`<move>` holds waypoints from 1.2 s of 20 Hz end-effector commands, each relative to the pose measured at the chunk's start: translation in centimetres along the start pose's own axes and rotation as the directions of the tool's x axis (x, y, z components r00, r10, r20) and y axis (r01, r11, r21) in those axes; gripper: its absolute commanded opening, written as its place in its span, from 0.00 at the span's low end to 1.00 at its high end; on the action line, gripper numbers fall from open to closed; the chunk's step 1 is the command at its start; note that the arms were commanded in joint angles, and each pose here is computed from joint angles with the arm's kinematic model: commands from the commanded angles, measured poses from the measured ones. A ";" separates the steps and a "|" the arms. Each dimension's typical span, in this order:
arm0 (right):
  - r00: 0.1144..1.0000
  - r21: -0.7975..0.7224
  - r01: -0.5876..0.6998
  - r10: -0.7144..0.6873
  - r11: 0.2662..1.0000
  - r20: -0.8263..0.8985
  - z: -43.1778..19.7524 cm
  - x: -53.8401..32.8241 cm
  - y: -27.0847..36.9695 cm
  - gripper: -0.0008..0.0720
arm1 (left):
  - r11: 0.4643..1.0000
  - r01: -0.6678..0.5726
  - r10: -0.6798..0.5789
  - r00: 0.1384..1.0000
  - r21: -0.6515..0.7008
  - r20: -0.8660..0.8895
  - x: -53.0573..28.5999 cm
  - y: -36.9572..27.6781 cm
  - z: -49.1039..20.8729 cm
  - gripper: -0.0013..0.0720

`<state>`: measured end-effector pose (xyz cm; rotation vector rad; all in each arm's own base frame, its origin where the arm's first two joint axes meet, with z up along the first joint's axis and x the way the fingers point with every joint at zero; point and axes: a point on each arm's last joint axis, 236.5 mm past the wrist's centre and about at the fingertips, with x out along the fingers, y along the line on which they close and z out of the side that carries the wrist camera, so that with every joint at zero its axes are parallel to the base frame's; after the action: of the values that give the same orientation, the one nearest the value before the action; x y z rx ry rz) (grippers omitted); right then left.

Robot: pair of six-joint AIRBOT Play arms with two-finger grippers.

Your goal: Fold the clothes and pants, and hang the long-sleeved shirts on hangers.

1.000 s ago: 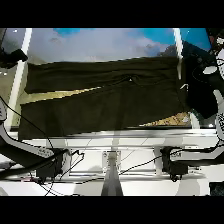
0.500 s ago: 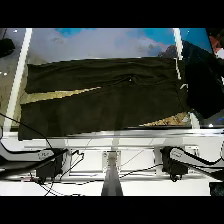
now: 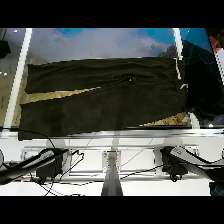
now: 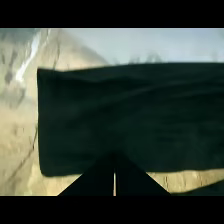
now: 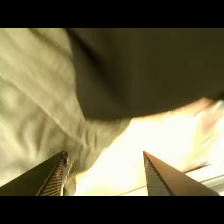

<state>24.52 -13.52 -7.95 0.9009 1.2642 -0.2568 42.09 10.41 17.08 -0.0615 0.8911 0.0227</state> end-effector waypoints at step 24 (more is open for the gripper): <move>0.927 0.183 -0.163 0.087 0.970 0.365 5.3 2.8 -0.4 0.06 | 0.632 -0.388 -0.089 0.824 -0.671 -0.559 -1.6 10.9 -39.0 0.85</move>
<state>28.92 -16.75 -10.53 1.0603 0.8516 -0.4410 12.30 18.65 -5.11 -0.8783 1.3924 0.5853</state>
